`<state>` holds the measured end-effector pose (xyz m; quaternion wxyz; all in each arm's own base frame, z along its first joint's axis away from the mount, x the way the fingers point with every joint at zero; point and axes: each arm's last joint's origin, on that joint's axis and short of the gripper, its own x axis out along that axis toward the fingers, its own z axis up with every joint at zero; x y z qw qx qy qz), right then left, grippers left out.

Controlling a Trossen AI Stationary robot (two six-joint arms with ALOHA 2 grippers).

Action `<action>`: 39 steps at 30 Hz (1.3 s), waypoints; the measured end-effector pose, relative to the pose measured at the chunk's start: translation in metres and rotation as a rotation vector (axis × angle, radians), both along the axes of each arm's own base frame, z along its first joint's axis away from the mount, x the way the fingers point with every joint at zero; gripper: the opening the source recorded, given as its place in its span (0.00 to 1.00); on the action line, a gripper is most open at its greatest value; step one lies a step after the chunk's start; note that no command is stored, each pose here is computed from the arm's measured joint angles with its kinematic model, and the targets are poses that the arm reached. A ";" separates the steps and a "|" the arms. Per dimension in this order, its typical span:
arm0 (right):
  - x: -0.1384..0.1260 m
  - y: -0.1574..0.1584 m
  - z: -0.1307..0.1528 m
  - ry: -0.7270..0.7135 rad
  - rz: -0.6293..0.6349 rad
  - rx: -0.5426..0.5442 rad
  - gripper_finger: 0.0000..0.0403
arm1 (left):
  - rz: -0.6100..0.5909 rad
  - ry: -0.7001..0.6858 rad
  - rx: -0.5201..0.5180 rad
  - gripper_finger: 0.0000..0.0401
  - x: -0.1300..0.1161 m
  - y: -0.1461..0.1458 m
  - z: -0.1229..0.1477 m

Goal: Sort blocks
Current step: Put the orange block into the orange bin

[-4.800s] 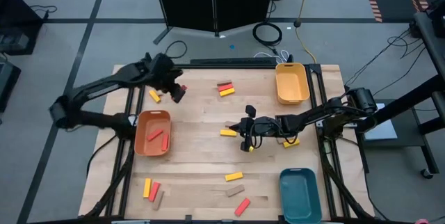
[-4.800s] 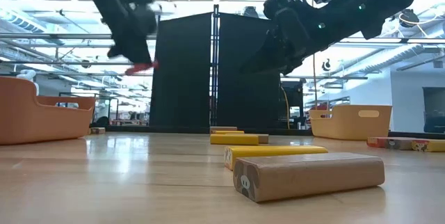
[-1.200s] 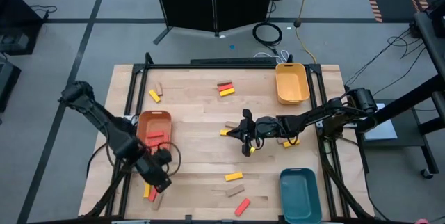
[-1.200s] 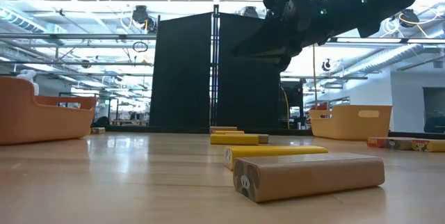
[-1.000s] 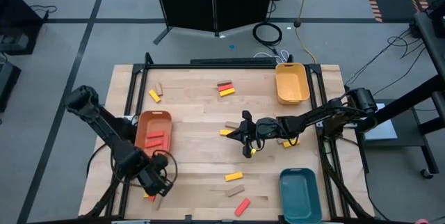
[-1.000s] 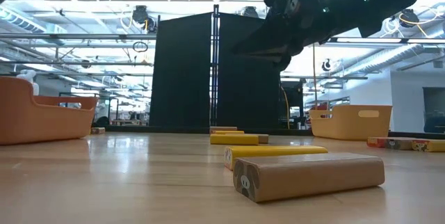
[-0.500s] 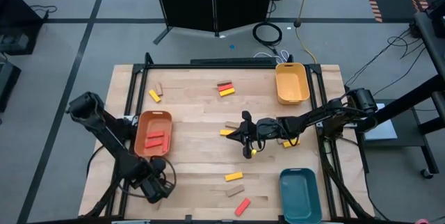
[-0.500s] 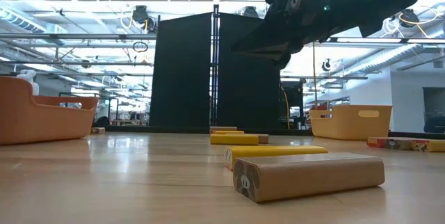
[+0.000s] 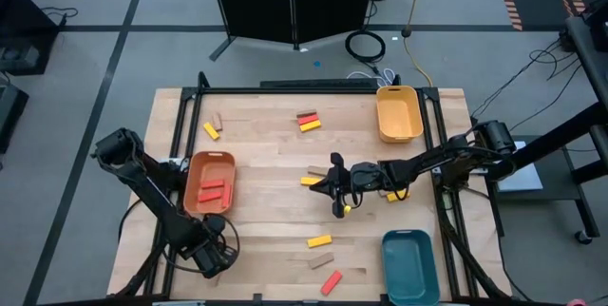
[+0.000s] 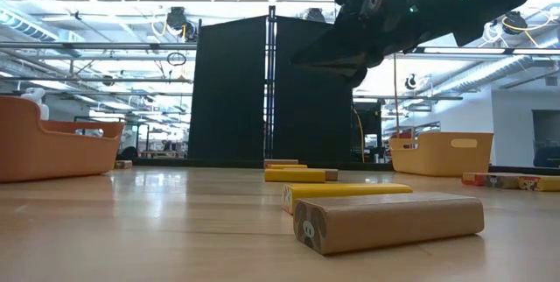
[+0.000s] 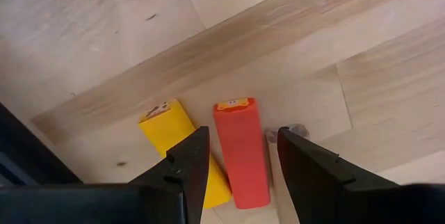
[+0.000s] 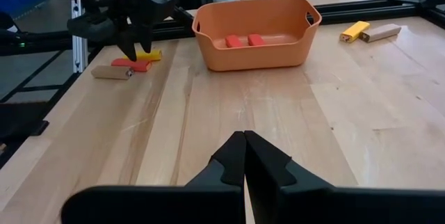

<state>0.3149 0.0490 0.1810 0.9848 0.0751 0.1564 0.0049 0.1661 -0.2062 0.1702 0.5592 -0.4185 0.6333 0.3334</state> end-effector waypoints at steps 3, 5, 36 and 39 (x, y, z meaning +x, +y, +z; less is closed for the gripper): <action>0.000 0.000 0.000 0.000 0.000 0.000 0.00 | 0.000 -0.002 0.002 0.41 0.000 0.000 0.000; 0.000 0.000 0.000 0.000 0.000 0.000 0.00 | 0.001 0.000 0.010 0.41 0.001 0.000 -0.002; 0.000 0.000 0.000 0.000 -0.001 0.003 0.00 | -0.108 0.039 0.011 0.20 0.010 -0.007 -0.027; 0.000 0.000 0.000 0.000 -0.001 0.002 0.00 | -0.131 0.012 0.025 0.19 0.012 -0.005 -0.026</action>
